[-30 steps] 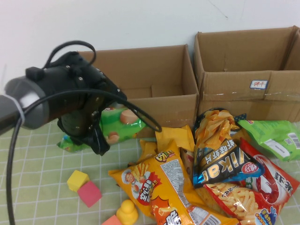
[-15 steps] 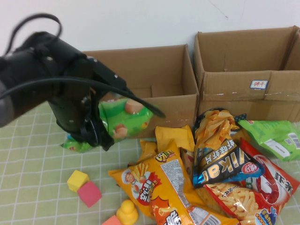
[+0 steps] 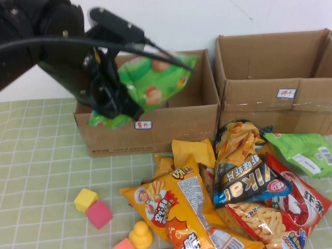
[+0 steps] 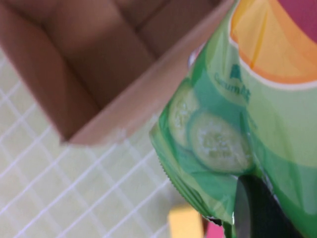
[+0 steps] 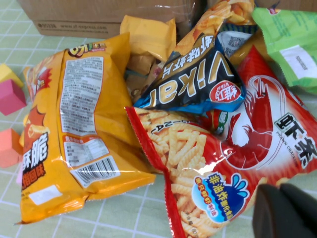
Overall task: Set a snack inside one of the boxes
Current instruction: Place the potato chip in the potato chip box, then pick up the potato chip
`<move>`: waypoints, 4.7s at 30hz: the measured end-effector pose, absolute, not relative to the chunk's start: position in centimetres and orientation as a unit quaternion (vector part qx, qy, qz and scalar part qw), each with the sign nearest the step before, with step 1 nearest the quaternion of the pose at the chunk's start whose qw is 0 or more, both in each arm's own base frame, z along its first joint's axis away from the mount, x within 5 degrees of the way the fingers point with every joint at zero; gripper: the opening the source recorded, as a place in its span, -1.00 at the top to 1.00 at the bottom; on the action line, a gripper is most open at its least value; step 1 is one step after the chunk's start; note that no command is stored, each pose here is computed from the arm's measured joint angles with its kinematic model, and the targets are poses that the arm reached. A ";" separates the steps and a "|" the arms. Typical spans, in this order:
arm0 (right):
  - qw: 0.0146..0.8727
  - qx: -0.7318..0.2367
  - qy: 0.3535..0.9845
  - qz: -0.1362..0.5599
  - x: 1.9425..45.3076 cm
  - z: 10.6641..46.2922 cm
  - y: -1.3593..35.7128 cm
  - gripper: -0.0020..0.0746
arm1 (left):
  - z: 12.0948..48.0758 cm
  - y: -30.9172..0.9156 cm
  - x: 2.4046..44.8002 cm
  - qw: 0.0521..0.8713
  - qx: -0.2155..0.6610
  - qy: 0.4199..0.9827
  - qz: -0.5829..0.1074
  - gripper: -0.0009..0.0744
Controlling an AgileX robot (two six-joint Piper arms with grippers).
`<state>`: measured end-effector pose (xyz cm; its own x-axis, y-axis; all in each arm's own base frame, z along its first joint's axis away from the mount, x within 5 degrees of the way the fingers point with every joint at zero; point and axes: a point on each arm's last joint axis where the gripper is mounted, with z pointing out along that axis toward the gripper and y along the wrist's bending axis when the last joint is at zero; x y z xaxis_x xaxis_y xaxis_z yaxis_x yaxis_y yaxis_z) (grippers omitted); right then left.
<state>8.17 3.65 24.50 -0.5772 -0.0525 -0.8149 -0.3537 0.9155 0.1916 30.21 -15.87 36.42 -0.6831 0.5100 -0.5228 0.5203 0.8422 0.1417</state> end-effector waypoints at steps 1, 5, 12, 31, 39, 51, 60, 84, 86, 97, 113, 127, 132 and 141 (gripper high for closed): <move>0.445 -0.116 0.872 0.169 8.2 24.5 3.6 0.95 | 36.8 -16.1 30.2 0.290 0.278 0.915 -0.022 0.71; 0.445 -0.116 0.872 0.170 8.2 24.5 3.7 0.95 | 37.7 -17.6 30.0 0.310 0.278 0.903 -0.108 0.71; 0.446 -0.114 0.871 0.172 8.2 24.5 3.7 0.95 | 39.2 -19.6 29.9 0.371 0.312 0.849 -0.210 0.71; 0.450 -0.103 0.867 0.190 8.2 24.7 3.9 0.95 | 36.8 -18.8 35.7 0.487 0.365 0.793 -0.024 0.71; 0.451 -0.102 0.866 0.190 8.2 24.7 3.9 0.95 | 30.8 -15.1 41.2 0.448 0.267 0.851 0.063 0.63; 0.451 -0.102 0.866 0.190 8.2 24.7 3.9 0.95 | 29.6 -12.8 40.8 0.366 0.194 0.896 0.162 0.24; 0.451 -0.102 0.866 0.190 8.2 24.7 3.8 0.95 | 32.7 -14.8 36.3 0.300 0.213 0.929 0.051 0.96; 0.445 -0.109 0.869 0.186 8.1 24.6 3.8 0.95 | 38.2 -7.8 16.9 0.507 0.256 0.821 -0.062 0.98; 0.445 -0.109 0.869 0.186 8.1 24.6 3.8 0.95 | 35.6 -7.1 15.6 0.509 0.259 0.819 -0.056 0.98; 0.331 -0.209 0.895 0.214 9.5 22.9 5.8 0.95 | 27.0 -4.0 9.4 0.476 0.270 0.836 -0.035 0.98; 0.227 -0.283 0.914 0.182 19.5 20.4 12.0 0.67 | 26.8 -3.0 8.1 0.461 0.275 0.843 -0.014 0.98; 0.128 -0.355 0.917 0.125 20.6 11.5 16.6 0.64 | 25.4 -3.3 8.4 0.474 0.267 0.839 -0.024 0.98; 0.134 -0.336 0.924 0.122 21.2 10.8 16.8 0.64 | 25.5 -3.4 8.5 0.485 0.266 0.833 -0.027 0.98; 0.197 -0.315 0.913 0.171 25.5 14.4 20.5 0.64 | 25.5 -3.4 8.5 0.489 0.265 0.830 -0.028 0.98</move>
